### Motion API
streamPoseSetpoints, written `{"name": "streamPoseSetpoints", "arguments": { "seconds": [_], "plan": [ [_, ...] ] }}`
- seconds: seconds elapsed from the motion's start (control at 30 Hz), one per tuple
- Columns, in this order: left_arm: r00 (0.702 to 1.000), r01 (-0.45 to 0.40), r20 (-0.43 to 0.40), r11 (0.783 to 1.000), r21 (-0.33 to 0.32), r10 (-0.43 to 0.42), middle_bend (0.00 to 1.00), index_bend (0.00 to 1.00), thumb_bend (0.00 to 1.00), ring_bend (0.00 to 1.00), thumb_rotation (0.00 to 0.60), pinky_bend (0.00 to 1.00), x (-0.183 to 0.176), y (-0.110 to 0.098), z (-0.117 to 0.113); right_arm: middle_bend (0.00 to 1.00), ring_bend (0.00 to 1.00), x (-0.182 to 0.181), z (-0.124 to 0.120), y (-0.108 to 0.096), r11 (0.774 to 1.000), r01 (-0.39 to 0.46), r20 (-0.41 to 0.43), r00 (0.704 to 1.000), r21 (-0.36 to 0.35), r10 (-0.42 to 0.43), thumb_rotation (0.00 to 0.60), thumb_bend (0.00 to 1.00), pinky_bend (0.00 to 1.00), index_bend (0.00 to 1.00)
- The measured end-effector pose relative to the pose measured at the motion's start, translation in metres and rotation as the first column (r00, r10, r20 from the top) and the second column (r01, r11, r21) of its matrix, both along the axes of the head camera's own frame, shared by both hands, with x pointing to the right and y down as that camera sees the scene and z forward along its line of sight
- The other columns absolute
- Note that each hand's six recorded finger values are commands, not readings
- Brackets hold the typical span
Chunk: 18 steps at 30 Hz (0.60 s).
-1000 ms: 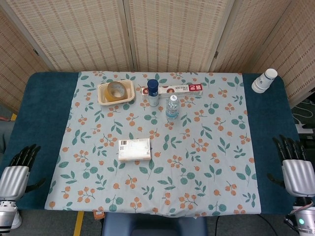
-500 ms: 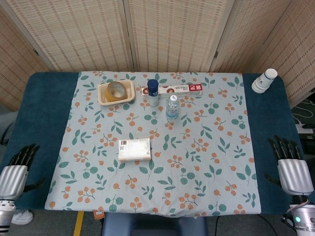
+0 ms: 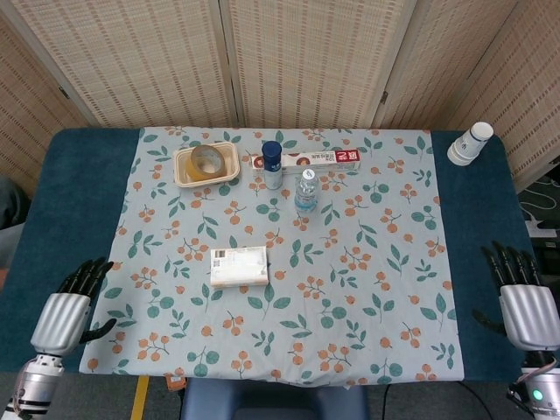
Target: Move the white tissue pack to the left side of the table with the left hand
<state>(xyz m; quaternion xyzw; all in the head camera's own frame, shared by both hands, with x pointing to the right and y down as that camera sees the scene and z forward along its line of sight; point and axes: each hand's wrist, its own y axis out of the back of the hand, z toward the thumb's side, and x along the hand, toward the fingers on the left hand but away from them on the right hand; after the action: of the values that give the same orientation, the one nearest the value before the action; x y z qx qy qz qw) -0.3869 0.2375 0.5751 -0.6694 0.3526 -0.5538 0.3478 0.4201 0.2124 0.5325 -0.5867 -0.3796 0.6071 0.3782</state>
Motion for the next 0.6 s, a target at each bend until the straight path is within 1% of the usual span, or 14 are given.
{"name": "streamPoseSetpoints", "arguments": {
  "seconds": [0.1, 0.2, 0.33, 0.43, 0.57, 0.6],
  "plan": [
    [0.999, -0.023, -0.032, 0.999, -0.04, 0.021, 0.0, 0.0, 0.19, 0.0, 0.6, 0.24, 0.026, -0.003, 0.002, 0.0, 0.0, 0.001, -0.002, 0.0, 1.0, -0.004, 0.012, 1.0, 0.003, 0.004, 0.6, 0.09, 0.0, 0.0],
    [0.998, -0.062, -0.032, 0.995, -0.074, 0.06, 0.0, 0.0, 0.19, 0.0, 0.6, 0.25, 0.047, -0.005, 0.006, 0.0, 0.0, 0.002, -0.004, 0.001, 1.0, 0.002, 0.02, 1.0, 0.002, -0.002, 0.6, 0.09, 0.0, 0.0],
    [0.995, -0.099, -0.003, 0.993, -0.065, 0.099, 0.01, 0.0, 0.21, 0.01, 0.6, 0.25, 0.07, -0.01, 0.011, 0.0, 0.0, -0.001, -0.006, 0.003, 1.0, 0.016, 0.03, 0.999, 0.005, -0.016, 0.6, 0.09, 0.0, 0.0],
    [0.994, -0.11, -0.002, 0.993, -0.051, 0.11, 0.01, 0.0, 0.21, 0.01, 0.6, 0.25, 0.092, -0.014, 0.016, 0.0, 0.0, 0.0, -0.008, 0.003, 1.0, 0.012, 0.036, 0.999, 0.008, -0.013, 0.6, 0.09, 0.0, 0.0],
    [0.996, -0.086, -0.006, 0.995, -0.049, 0.086, 0.01, 0.0, 0.21, 0.01, 0.6, 0.16, 0.112, -0.022, 0.024, 0.0, 0.0, 0.002, -0.008, 0.002, 1.0, 0.005, 0.039, 0.999, 0.008, -0.006, 0.6, 0.09, 0.0, 0.0],
    [0.997, -0.073, -0.008, 0.996, -0.052, 0.073, 0.01, 0.0, 0.21, 0.01, 0.6, 0.16, 0.115, -0.023, 0.026, 0.0, 0.0, 0.002, -0.008, 0.002, 1.0, 0.005, 0.04, 0.999, 0.008, -0.005, 0.6, 0.09, 0.0, 0.0]
  ]
}}
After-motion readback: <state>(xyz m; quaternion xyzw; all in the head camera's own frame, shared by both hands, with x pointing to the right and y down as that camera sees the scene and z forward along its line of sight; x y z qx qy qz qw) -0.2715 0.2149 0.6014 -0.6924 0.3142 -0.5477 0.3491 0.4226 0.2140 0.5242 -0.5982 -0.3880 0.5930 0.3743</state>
